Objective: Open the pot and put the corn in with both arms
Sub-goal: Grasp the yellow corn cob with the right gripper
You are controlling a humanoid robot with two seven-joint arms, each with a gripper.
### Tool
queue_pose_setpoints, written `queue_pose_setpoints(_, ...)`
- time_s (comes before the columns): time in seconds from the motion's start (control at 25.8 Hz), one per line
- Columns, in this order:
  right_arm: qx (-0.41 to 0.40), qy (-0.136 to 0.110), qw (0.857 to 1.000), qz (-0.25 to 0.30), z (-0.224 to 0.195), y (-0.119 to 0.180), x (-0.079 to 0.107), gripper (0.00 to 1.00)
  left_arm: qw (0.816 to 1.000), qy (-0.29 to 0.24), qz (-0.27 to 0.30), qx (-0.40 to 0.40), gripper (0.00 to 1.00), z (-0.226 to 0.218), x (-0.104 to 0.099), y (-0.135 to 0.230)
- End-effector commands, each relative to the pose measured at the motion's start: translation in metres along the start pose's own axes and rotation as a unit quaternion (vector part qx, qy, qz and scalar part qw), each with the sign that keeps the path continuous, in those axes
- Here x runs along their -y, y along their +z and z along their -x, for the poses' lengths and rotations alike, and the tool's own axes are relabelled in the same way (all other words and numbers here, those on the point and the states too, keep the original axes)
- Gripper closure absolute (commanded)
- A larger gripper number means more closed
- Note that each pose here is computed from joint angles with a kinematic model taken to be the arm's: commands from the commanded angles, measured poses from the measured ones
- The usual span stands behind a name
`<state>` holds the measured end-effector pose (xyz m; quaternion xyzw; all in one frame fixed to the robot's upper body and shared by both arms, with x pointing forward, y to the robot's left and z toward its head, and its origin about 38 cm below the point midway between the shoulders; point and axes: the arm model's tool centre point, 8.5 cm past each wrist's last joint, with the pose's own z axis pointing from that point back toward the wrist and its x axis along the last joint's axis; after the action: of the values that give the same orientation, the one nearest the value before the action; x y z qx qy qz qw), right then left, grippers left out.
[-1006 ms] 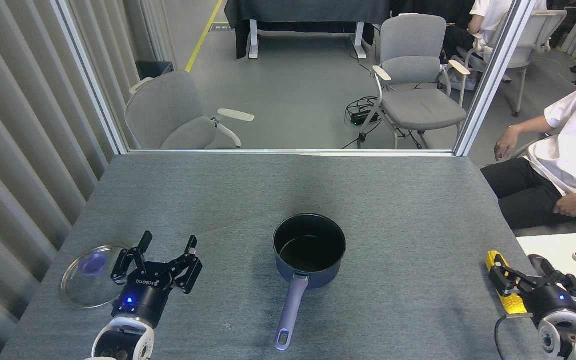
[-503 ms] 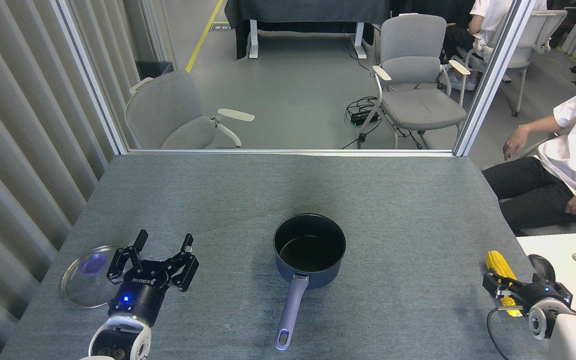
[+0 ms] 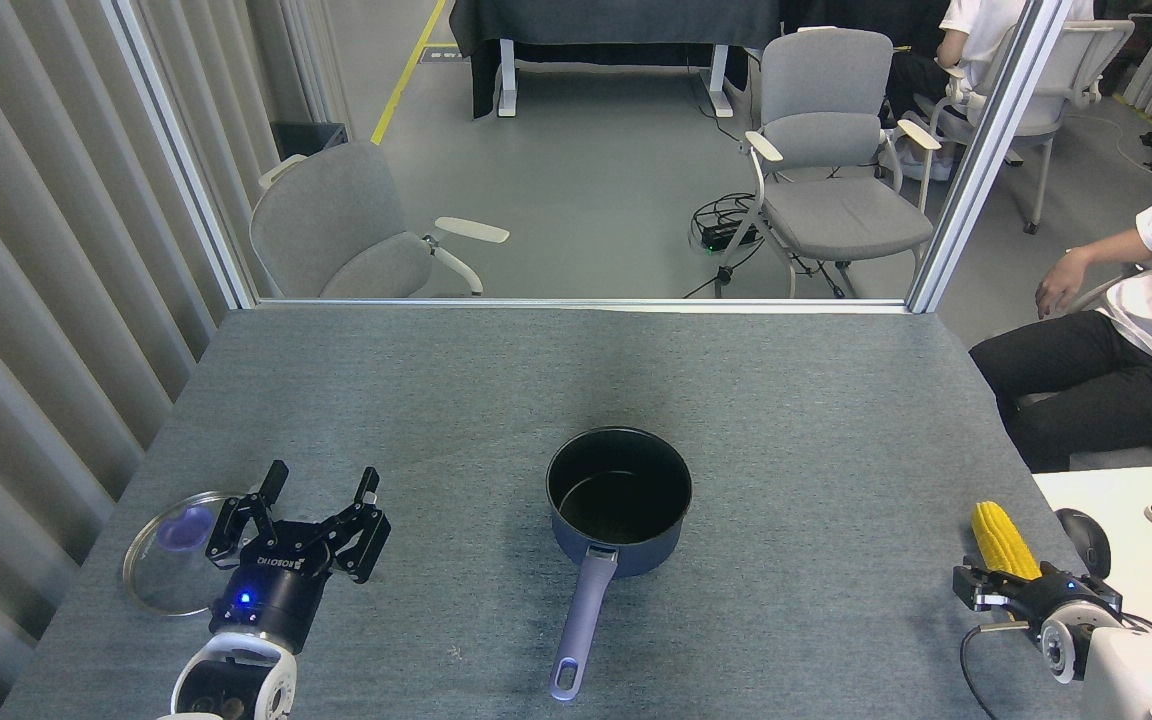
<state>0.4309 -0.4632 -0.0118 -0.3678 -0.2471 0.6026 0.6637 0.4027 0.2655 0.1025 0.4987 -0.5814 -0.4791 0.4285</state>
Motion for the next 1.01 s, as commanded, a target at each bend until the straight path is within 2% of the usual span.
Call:
queue_pose_setpoints(0.0, -0.004, -0.002, 1.000, 0.001, 0.000, 0.000, 0.000, 0.53, 1.000, 0.000, 0.000, 0.000, 0.01, 0.000, 0.000, 0.000)
queue_pose_setpoints(0.08, -0.005, -0.003, 1.000, 0.001, 0.001, 0.000, 0.001, 0.66, 1.000, 0.000, 0.000, 0.000, 0.01, 0.000, 0.000, 0.000)
queue_pose_setpoints(0.19, -0.005, -0.003, 1.000, 0.001, 0.002, 0.000, 0.001, 0.80, 1.000, 0.001, 0.000, 0.000, 0.01, 0.000, 0.000, 0.000)
queue_pose_setpoints(0.35, -0.005, -0.007, 1.000, 0.010, 0.004, 0.001, 0.009, 0.88, 1.000, 0.001, -0.001, -0.001, 0.01, 0.000, 0.000, -0.001)
queue_pose_setpoints(0.43, 0.003, -0.010, 1.000, 0.029, 0.002, 0.000, 0.029, 0.91, 1.000, 0.001, -0.001, -0.001, 0.01, 0.000, 0.000, -0.001)
queue_pose_setpoints(0.54, 0.009, -0.014, 0.999, 0.039, -0.003, 0.001, 0.047, 0.91, 1.000, 0.001, 0.000, -0.003, 0.01, 0.001, 0.000, -0.002)
queue_pose_setpoints(0.66, 0.032, -0.024, 0.999, 0.035, -0.018, 0.005, 0.092, 0.91, 1.000, 0.001, 0.000, -0.003, 0.01, 0.001, 0.000, -0.002)
queue_pose_setpoints(0.77, 0.056, -0.033, 0.997, 0.045, -0.035, 0.014, 0.121, 0.92, 1.000, 0.001, 0.000, -0.003, 0.01, 0.001, 0.000, -0.002)
queue_pose_setpoints(0.85, 0.082, -0.029, 0.994, 0.062, -0.063, 0.018, 0.136, 0.95, 1.000, 0.001, -0.002, -0.003, 0.01, 0.001, -0.001, -0.003)
queue_pose_setpoints(0.97, 0.121, -0.038, 0.990, 0.065, -0.116, 0.022, 0.148, 0.97, 1.000, 0.001, -0.002, -0.003, 0.01, 0.001, -0.002, -0.004)
